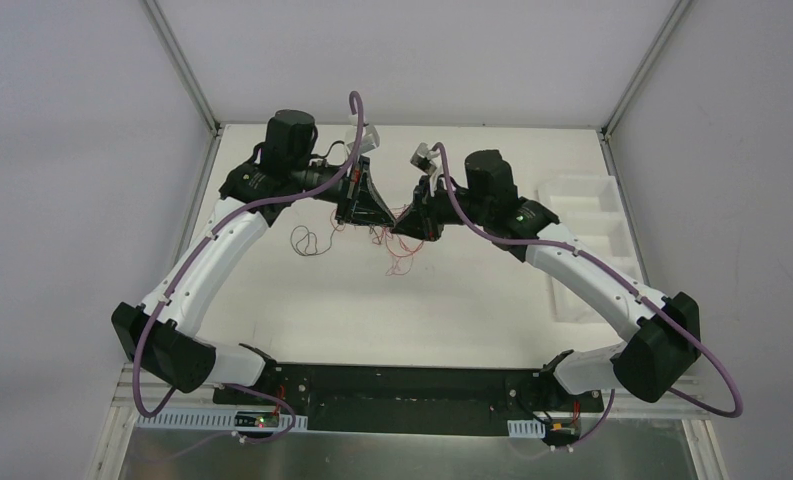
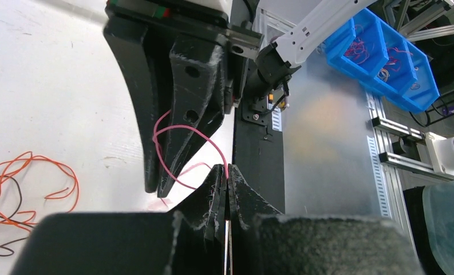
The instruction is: Untangle the cables
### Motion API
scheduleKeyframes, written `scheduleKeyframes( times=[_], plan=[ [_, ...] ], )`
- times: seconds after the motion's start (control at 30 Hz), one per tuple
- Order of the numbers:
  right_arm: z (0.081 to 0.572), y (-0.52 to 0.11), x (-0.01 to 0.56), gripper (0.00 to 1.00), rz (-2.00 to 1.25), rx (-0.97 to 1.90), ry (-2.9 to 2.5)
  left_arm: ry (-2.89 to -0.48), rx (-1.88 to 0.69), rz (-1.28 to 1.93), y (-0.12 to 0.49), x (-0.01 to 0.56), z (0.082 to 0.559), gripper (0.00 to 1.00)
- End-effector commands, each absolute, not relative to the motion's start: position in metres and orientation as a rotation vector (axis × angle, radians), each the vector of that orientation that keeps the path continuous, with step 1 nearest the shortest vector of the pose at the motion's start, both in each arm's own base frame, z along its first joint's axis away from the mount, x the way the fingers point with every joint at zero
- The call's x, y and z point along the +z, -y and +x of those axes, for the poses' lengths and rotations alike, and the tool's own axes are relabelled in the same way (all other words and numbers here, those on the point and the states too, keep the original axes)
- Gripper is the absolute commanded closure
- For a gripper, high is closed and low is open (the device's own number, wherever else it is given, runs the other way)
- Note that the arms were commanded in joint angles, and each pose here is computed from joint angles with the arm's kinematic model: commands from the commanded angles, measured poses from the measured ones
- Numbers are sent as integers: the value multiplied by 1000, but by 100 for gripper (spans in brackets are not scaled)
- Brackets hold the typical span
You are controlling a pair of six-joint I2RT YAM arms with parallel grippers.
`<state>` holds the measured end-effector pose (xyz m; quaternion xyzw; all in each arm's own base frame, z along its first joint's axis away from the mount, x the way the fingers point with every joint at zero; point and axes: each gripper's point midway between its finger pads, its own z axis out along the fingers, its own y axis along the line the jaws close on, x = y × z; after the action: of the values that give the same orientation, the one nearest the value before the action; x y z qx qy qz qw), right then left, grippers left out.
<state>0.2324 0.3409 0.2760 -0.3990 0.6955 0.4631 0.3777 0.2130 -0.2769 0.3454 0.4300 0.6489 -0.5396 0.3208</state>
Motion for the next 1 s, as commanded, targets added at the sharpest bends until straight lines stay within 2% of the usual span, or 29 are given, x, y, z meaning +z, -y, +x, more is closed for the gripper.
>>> scheduleKeyframes(
  times=[0.0,0.23,0.27,0.3,0.37,0.43,0.47,0.8,0.97],
  plan=[
    [235,-340,306,100,-1042,1128,-1644,-1596,-1418,1167,281,374,210,100],
    [240,-324,310,100,-989,1040,-1675,-1644,-1319,1099,277,371,224,100],
    [239,-320,309,100,-983,1033,-1691,-1668,-1287,1070,276,369,229,97],
    [240,-316,309,100,-972,1022,-1700,-1684,-1252,1047,274,367,234,85],
    [244,-306,308,100,-942,995,-1729,-1716,-1202,997,270,365,243,46],
    [254,-288,306,100,-889,963,-1774,-1762,-1158,919,265,365,252,12],
    [259,-278,305,100,-861,954,-1801,-1776,-1138,892,261,364,257,3],
    [307,-126,289,100,-624,697,-2040,-1907,-1082,762,244,331,284,1],
    [355,-37,288,100,-372,549,-2097,-1953,-1081,743,245,317,293,1]
  ],
)
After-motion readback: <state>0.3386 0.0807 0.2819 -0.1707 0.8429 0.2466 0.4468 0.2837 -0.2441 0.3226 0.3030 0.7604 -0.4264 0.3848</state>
